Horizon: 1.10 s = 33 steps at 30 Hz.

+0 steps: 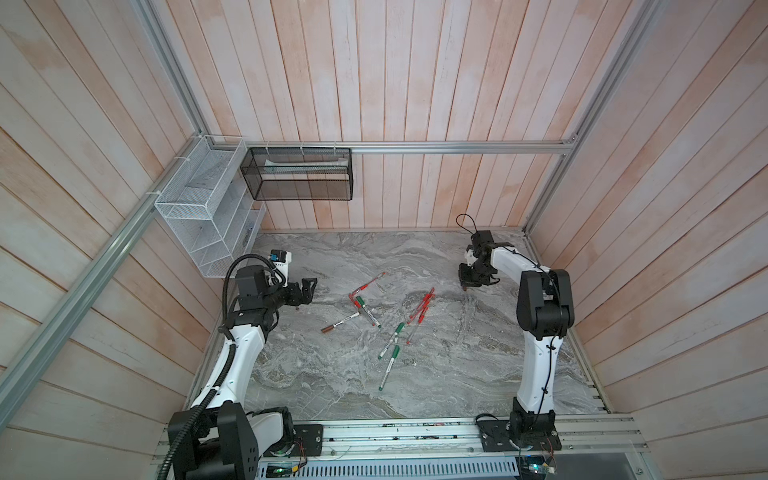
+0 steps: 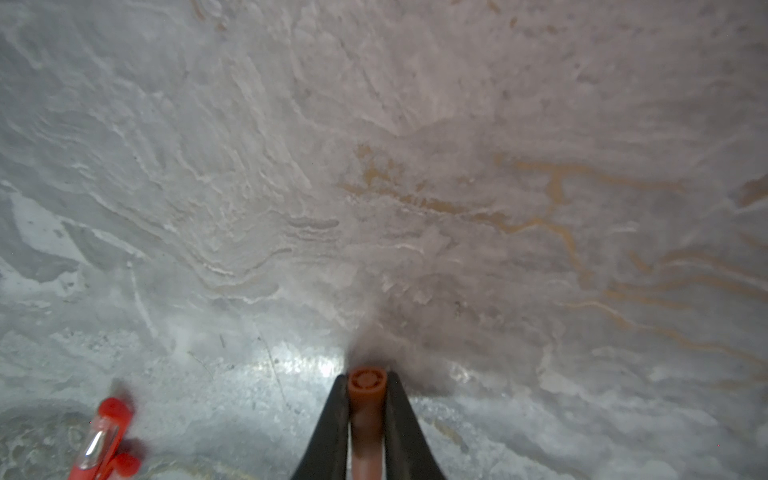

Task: Open the pen caps
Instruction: 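Lower the brown cap onto the table and open the right gripper, then move the left gripper to a brown-capped white marker while the right withdraws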

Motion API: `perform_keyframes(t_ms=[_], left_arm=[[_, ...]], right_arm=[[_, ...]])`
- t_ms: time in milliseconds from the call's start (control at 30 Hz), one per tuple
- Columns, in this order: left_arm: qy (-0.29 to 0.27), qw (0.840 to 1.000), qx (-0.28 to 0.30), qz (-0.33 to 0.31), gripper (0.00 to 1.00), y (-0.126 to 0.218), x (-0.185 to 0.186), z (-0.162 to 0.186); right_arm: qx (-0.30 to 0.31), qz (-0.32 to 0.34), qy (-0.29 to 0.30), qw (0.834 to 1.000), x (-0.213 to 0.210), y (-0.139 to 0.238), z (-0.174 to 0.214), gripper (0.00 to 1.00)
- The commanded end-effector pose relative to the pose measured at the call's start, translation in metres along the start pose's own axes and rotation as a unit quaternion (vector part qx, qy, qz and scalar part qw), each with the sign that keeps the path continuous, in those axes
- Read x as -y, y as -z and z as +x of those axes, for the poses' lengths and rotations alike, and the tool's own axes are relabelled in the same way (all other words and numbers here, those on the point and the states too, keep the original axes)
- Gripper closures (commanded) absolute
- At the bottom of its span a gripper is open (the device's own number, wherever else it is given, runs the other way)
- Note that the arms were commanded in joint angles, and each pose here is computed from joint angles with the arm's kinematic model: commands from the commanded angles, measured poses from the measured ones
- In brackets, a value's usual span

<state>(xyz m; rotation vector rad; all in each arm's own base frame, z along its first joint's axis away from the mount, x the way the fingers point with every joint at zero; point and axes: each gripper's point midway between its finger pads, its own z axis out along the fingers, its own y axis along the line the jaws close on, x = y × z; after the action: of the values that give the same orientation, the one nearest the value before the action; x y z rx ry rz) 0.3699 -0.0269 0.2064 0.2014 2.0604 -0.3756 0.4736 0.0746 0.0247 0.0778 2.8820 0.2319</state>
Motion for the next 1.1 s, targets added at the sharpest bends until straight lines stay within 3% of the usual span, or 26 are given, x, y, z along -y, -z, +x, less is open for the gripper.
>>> perform_keyframes(t_ms=[0,333,467,567,700,767,900,1067], left_arm=[[-0.016,1.0,0.005,0.003,0.0,0.003,0.001,0.0],[-0.134,0.99,-0.02,-0.027,0.0,0.006,-0.007,0.009],[-0.156,0.987,-0.037,-0.002,0.0,-0.001,0.011,0.016],[-0.169,0.983,-0.069,0.008,0.0,-0.014,0.022,0.028],[-0.197,0.973,-0.114,-0.03,0.0,-0.044,0.017,0.045],[-0.204,0.968,-0.138,-0.041,0.0,-0.058,0.016,0.052],[-0.183,0.966,-0.178,-0.035,0.0,-0.088,0.022,0.072],[-0.175,0.957,-0.227,-0.037,0.0,-0.115,0.029,0.096]], right_arm=[[-0.003,0.009,0.0,1.0,0.001,0.007,0.001,0.78],[0.066,-0.025,0.005,0.997,-0.014,0.065,-0.008,0.7],[0.1,-0.069,0.005,0.993,-0.031,0.099,0.001,0.7],[0.13,-0.098,0.006,0.987,-0.039,0.123,0.014,0.7],[0.17,-0.116,0.003,0.979,-0.041,0.15,0.036,0.69],[0.185,-0.127,0.006,0.974,-0.044,0.163,0.047,0.64],[0.229,-0.142,0.011,0.963,-0.046,0.184,0.067,0.43],[0.264,-0.134,0.008,0.955,-0.037,0.197,0.087,0.34]])
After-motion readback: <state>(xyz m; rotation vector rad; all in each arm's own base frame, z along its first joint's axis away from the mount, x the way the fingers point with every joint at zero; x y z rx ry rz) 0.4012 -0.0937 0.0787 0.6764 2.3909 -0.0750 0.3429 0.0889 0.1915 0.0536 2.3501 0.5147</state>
